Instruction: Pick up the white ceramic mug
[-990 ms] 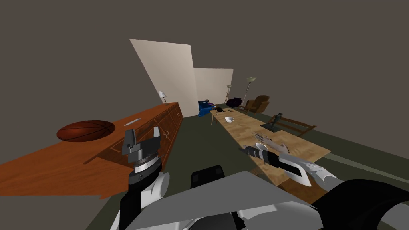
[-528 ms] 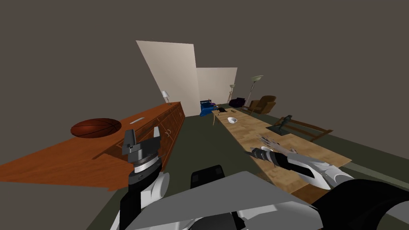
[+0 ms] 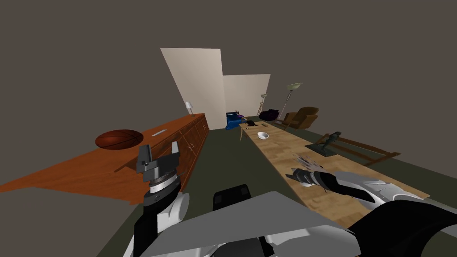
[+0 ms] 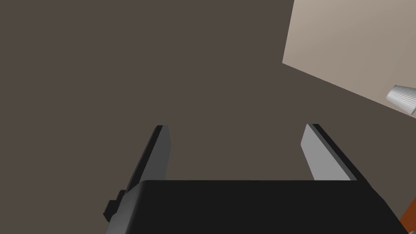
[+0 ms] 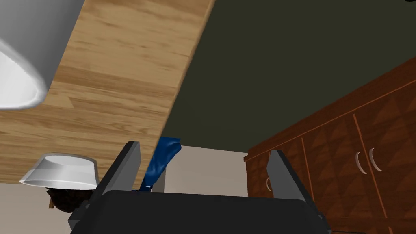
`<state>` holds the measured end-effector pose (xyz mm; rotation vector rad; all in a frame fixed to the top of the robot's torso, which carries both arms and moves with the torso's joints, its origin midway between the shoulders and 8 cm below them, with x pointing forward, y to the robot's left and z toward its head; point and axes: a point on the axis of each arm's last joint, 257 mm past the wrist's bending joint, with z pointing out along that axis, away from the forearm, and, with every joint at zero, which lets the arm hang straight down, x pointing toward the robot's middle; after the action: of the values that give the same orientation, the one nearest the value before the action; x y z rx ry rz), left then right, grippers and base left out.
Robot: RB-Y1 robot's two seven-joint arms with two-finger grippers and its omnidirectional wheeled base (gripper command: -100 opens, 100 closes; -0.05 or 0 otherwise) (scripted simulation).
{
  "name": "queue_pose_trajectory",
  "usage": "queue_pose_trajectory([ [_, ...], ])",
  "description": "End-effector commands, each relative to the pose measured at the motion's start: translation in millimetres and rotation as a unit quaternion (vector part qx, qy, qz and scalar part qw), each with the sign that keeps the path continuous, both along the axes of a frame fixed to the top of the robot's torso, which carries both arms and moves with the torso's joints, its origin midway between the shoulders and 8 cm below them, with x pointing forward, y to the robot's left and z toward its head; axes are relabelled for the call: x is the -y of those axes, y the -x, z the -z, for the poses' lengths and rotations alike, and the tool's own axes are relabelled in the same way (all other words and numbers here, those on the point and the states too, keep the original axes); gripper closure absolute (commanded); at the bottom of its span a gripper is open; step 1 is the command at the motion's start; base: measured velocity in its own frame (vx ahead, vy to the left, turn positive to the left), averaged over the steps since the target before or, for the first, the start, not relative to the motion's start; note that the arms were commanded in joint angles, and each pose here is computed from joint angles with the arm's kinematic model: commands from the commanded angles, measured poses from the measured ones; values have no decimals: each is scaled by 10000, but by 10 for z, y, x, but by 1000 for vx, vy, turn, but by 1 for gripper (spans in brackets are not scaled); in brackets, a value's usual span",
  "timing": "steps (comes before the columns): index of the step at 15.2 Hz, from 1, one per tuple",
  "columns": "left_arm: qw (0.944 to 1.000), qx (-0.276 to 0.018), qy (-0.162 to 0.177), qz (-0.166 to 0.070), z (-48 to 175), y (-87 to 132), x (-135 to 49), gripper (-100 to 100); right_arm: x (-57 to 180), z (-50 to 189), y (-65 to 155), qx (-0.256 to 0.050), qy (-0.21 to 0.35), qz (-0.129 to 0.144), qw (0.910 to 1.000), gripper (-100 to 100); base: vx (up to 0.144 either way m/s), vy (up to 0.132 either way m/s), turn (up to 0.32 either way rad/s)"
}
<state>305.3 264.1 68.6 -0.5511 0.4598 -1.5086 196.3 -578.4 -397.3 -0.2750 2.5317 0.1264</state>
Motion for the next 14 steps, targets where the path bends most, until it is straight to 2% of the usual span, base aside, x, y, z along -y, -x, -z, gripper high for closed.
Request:
queue_pose_trajectory([
  [1,10000,0,0,0,0,0,0,0,118,-4,86,-88,113,-6,9999,-100,25,-12,53],
  [2,10000,0,0,0,0,0,0,0,296,-6,258,-310,333,-78,9989,-100,24,-9,92],
  [3,10000,0,0,0,0,0,0,0,331,-8,275,-323,361,-53,9988,-100,28,-10,104],
  [4,10000,0,0,0,0,0,0,0,495,-10,459,-549,556,-110,9969,-100,35,-11,171],
  [6,10000,0,0,0,0,0,0,0,515,-12,469,-557,572,-95,9968,-100,33,-19,82],
  [7,10000,0,0,0,0,0,0,0,634,-6,653,-776,716,-159,9943,-100,24,-15,75],
  [8,10000,0,0,0,0,0,0,0,667,-11,670,-789,744,-134,9940,-100,24,-14,97],
  [9,10000,0,0,0,0,0,0,0,745,8,858,-1003,840,-199,9912,-100,31,-19,132],
  [10,10000,0,0,0,0,0,0,0,785,0,878,-1019,874,-170,9908,-100,33,-26,103],
  [11,10000,0,0,0,0,0,0,0,867,22,1089,-1242,962,-204,9874,-100,40,-29,118],
  [12,10000,0,0,0,0,0,0,0,867,22,1089,-1242,962,-204,9874,-100,40,-23,99],
  [14,10000,0,0,0,0,0,0,0,942,91,1500,-1654,1036,-267,9804,-100,46,-22,140],
])
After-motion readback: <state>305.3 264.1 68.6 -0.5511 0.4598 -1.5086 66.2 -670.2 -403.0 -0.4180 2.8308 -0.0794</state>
